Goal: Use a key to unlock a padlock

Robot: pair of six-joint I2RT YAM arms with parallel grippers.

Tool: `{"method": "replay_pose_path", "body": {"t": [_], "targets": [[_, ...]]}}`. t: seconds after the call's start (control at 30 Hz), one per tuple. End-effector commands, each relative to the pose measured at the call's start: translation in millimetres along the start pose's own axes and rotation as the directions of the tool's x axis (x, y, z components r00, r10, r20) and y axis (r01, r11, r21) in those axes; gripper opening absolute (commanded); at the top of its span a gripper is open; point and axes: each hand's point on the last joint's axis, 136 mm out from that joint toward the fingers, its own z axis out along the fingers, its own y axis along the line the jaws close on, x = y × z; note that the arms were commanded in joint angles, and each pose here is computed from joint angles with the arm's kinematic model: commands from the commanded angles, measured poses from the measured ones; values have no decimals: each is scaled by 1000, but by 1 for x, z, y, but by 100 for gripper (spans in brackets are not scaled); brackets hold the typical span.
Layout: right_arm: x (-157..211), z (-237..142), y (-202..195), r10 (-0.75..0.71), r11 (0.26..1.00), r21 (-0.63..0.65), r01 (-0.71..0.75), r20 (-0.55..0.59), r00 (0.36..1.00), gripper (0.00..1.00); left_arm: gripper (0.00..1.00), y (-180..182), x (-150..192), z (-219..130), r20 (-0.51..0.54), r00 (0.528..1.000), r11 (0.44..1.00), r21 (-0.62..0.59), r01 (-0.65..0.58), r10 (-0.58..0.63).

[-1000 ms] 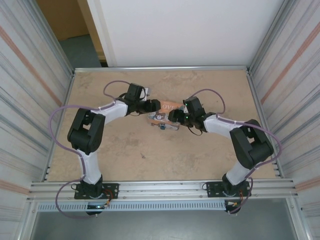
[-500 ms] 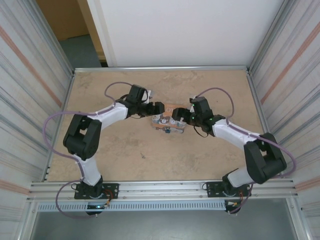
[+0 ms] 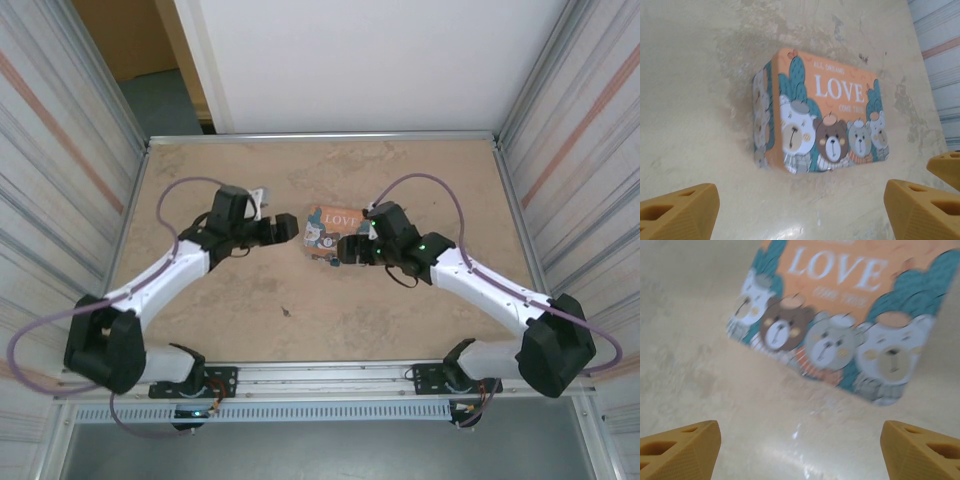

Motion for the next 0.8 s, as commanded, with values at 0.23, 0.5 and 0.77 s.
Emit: {"method": "replay_pose_path", "body": {"t": [0.23,0.5,0.77], "targets": [[67,30,72,-200,980,-31,198,-261,945,75,85,62,56,-67,142,986,967,-225,123,-92],[106,65,106,-306,949,-55,310,-396,866,66,85,94,90,-108,252,955,925,-303,231,-157],[127,90,120,-358,924,-55,378,-470,807,59,86,109,103,-130,302,939,896,-352,270,-164]]}}
